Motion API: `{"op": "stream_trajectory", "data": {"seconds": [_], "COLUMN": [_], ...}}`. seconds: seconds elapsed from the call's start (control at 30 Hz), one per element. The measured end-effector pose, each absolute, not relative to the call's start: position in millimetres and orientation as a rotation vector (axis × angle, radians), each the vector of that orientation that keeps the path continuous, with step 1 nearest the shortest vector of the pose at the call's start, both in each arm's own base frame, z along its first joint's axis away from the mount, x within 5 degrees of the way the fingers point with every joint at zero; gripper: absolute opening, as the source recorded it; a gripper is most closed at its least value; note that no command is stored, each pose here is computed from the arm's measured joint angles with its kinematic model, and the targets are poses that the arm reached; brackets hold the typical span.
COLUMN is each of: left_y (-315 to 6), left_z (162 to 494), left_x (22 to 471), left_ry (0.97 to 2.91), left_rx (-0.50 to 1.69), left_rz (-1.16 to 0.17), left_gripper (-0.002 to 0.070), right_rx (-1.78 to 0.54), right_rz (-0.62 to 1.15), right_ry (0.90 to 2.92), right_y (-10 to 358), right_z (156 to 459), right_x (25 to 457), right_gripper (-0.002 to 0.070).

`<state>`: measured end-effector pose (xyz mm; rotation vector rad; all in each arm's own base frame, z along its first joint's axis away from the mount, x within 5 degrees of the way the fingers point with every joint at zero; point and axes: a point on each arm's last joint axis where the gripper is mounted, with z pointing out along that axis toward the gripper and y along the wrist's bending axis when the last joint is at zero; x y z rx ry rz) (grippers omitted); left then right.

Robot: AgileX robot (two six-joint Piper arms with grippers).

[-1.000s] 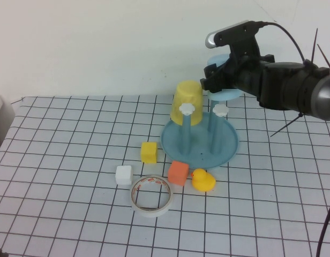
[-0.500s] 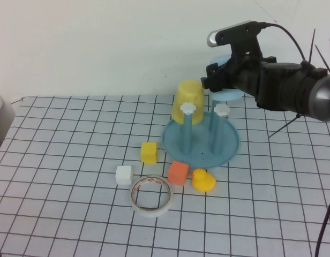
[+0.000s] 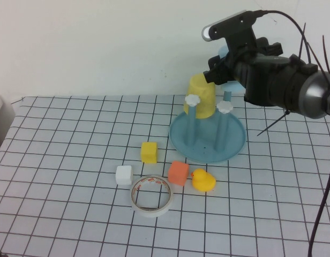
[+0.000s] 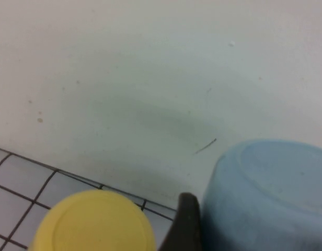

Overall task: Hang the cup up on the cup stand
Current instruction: Place the cup on the cup holder

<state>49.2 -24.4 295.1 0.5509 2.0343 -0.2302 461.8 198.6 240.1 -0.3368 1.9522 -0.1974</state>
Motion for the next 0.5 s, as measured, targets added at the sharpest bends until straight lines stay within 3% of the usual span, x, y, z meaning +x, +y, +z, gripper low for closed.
{"op": "stream_trajectory", "data": {"seconds": [0.2,0.5], "left_y": [-24.4,-23.2], "left_z": [295.2,290.6], "left_x": [49.2,46.6], "left_ry": [2.034,2.095], "left_rx": [0.546,0.554], "left_rz": [-0.233,-0.229], "left_gripper": [0.0,0.0], "right_rx": [-0.365,-0.466], "right_rz": [-0.178,0.008], "right_ry": [1.946,1.903], "right_y": [202.4,218.9], "right_z": [240.1,241.5], "right_x": [461.0,459.1], "right_gripper": [0.0605,0.0604]}}
